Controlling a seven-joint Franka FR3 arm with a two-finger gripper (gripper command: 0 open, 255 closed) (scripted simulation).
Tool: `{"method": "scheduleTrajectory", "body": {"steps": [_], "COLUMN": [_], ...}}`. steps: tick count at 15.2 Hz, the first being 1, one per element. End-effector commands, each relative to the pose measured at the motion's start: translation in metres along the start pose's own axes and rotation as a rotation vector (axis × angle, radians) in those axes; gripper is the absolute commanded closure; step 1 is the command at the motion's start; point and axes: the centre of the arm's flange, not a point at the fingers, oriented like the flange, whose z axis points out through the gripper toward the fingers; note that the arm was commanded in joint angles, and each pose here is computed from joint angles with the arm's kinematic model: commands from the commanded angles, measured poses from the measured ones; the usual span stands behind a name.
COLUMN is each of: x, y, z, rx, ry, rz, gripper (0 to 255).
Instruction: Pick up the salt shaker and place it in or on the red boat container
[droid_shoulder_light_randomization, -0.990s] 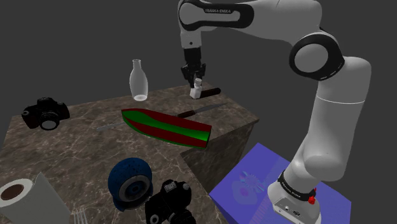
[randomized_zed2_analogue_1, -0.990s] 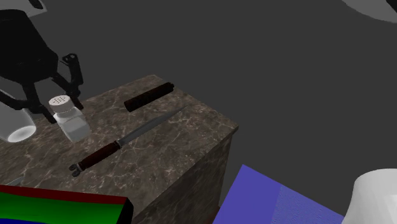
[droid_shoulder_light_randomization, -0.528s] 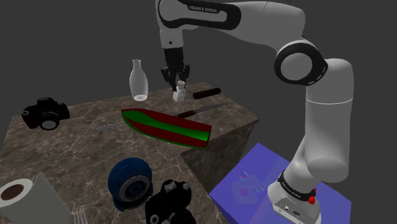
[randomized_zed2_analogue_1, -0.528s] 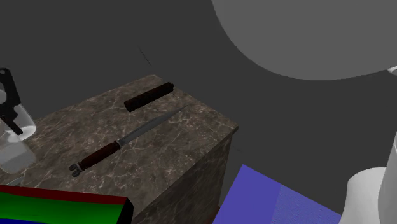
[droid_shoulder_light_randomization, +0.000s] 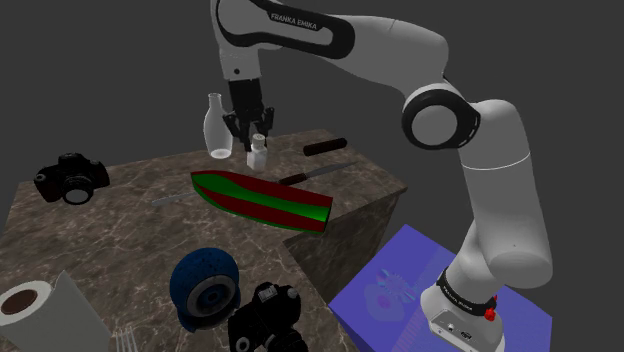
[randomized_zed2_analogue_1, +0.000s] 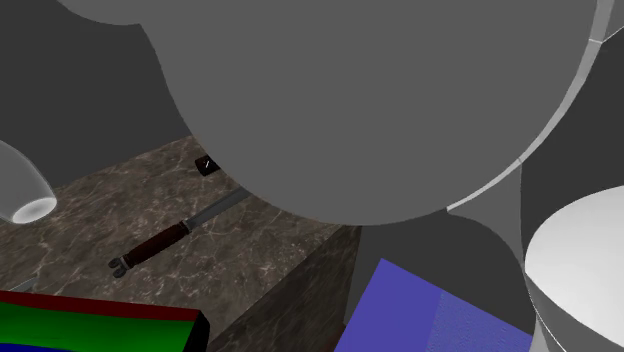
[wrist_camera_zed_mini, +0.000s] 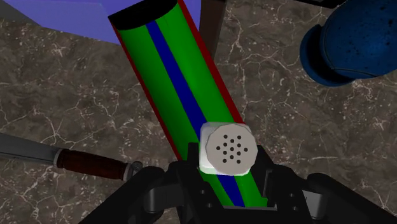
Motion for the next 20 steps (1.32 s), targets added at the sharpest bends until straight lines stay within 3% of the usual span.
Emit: {"method": "scheduleTrajectory", "body": {"steps": [1,14,20], "x": [0.005,0.026,0.027], "y": [0.000,0.000,0.000], "z": [0.009,0.074,0.076], "rx": [0.000,0.000,0.000], "ry": [0.000,0.000,0.000], "rz": [0.001,0.001,0.001], "gripper": [255,255,255]}}
